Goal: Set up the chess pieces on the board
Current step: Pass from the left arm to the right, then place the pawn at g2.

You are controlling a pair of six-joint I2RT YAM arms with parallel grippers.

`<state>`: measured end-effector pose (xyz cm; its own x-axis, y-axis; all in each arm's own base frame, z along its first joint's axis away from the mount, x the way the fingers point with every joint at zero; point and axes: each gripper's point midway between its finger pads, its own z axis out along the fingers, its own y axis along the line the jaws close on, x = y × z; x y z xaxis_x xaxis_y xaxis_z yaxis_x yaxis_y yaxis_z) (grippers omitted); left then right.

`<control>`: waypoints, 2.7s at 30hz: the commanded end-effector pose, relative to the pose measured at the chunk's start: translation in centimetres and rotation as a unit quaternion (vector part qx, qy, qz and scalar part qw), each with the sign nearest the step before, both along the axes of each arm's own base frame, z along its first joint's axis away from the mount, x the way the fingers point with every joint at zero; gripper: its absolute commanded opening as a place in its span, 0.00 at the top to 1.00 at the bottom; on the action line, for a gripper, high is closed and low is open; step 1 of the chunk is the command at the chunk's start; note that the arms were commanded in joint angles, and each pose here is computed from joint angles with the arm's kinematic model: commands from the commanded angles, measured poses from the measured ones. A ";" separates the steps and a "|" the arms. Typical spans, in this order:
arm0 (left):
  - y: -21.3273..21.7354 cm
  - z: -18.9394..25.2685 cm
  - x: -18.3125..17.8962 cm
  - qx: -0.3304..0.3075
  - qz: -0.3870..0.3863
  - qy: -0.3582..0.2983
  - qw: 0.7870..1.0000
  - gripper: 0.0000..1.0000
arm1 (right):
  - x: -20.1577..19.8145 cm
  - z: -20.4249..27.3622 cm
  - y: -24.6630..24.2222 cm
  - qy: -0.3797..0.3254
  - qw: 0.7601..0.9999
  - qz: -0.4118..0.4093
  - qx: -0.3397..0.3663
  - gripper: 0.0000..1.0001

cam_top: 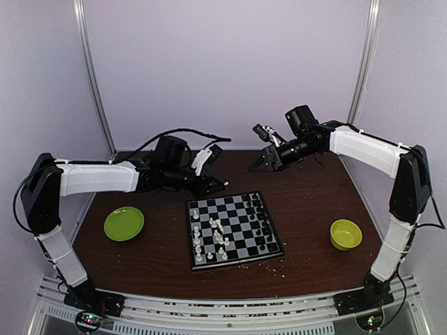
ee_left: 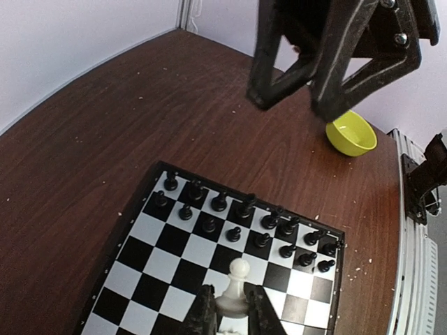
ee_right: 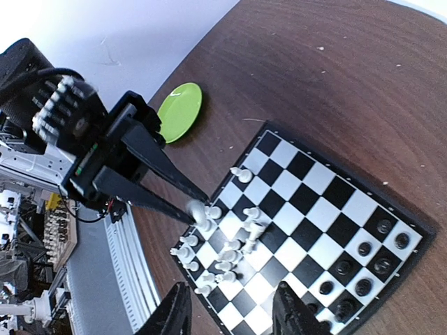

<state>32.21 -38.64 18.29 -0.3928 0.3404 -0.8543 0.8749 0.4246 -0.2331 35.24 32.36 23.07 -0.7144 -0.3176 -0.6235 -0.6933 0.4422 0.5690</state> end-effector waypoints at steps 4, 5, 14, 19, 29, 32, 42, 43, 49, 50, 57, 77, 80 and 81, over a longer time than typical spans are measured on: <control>-2.4 4.8 -2.0 -0.051 -0.004 -0.074 0.996 0.88 | -3.0 -0.5 4.2 0.068 0.996 0.048 0.021 0.59; -2.6 4.8 -2.2 -0.052 -0.007 -0.076 0.996 0.88 | -3.2 -0.7 4.5 0.078 0.995 0.051 0.025 0.59; -3.0 4.9 -2.0 -0.048 -0.009 -0.086 0.995 0.87 | -3.9 -1.4 5.3 0.132 0.988 0.054 0.058 0.68; -3.2 4.9 -1.8 -0.047 -0.008 -0.087 0.995 0.87 | -4.3 -1.2 5.6 0.147 0.984 0.058 0.079 0.77; -3.0 3.5 -0.8 -0.018 0.021 -0.091 0.995 0.78 | -4.4 -0.9 5.9 0.151 0.982 0.056 0.097 1.00; -2.4 2.6 -0.6 -0.001 0.031 -0.095 0.995 0.68 | -4.0 -1.0 5.7 0.127 0.987 0.051 0.082 1.00; 4.1 3.3 -2.7 0.048 0.075 -0.133 0.987 0.57 | -3.2 -5.6 3.6 -0.021 0.992 0.062 -0.105 1.00; 5.0 3.4 -2.5 0.051 0.089 -0.132 0.986 0.56 | -3.3 -6.1 3.6 -0.041 0.989 0.068 -0.126 1.00; 9.0 3.3 -1.1 0.057 0.178 -0.104 0.977 0.56 | -4.4 -10.1 3.9 -0.125 0.957 0.103 -0.241 1.00; 9.3 3.2 -0.9 0.055 0.187 -0.100 0.976 0.56 | -4.6 -10.7 3.9 -0.130 0.953 0.107 -0.254 1.00; 9.5 2.8 -0.7 0.045 0.199 -0.091 0.975 0.56 | -5.7 -14.1 4.3 -0.138 0.932 0.138 -0.305 1.00; 9.5 1.7 -0.9 0.051 0.197 -0.075 0.976 0.56 | -7.0 -16.2 6.6 -0.150 0.916 0.173 -0.331 1.00; 9.9 2.0 -0.8 0.050 0.207 -0.080 0.974 0.56 | -7.3 -15.1 8.0 -0.162 0.914 0.182 -0.324 1.00; 10.1 2.1 -0.8 0.050 0.213 -0.082 0.972 0.56 | -7.4 -14.7 8.5 -0.166 0.913 0.186 -0.322 1.00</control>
